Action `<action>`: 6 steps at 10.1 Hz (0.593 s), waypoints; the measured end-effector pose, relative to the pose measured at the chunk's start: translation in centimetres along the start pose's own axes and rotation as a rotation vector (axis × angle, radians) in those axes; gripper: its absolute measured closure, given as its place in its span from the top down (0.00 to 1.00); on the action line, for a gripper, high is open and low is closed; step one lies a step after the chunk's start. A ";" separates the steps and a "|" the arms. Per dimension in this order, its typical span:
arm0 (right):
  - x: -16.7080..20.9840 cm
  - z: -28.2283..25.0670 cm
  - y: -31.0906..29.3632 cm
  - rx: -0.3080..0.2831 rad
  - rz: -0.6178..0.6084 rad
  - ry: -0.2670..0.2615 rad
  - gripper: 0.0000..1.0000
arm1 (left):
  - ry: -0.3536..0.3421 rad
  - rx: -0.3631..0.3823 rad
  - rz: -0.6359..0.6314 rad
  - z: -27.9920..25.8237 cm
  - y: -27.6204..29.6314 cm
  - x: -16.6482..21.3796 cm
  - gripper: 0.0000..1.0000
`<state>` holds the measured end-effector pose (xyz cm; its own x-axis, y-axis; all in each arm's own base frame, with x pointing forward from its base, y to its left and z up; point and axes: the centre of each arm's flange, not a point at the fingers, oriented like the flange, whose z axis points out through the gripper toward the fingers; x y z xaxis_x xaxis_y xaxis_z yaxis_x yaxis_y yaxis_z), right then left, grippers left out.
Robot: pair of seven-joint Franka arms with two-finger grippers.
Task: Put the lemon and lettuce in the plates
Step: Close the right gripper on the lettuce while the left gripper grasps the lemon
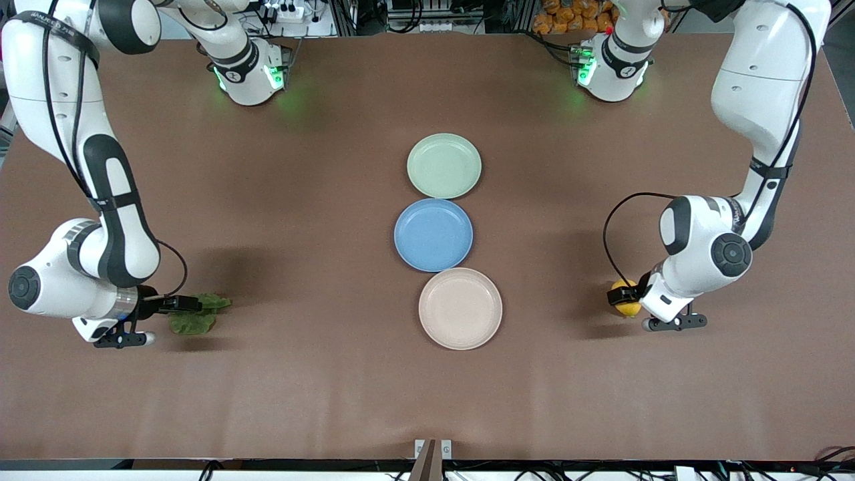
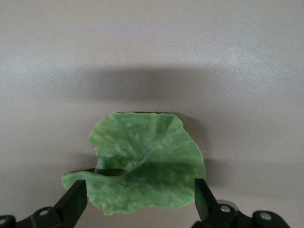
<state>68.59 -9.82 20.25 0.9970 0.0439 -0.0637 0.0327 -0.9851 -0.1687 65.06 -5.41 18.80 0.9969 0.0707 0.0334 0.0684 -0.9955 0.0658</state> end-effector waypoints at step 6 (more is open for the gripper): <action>-0.8 0.7 3.5 0.002 -0.004 -0.002 1.00 | 0.012 0.003 0.020 1.8 0.0 -0.8 1.00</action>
<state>67.87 -13.15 19.00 0.9967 0.0484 -0.0644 0.0368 -0.9846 -0.1707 64.31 -5.57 16.96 0.9976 0.0512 0.0463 0.0483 -0.9969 0.0615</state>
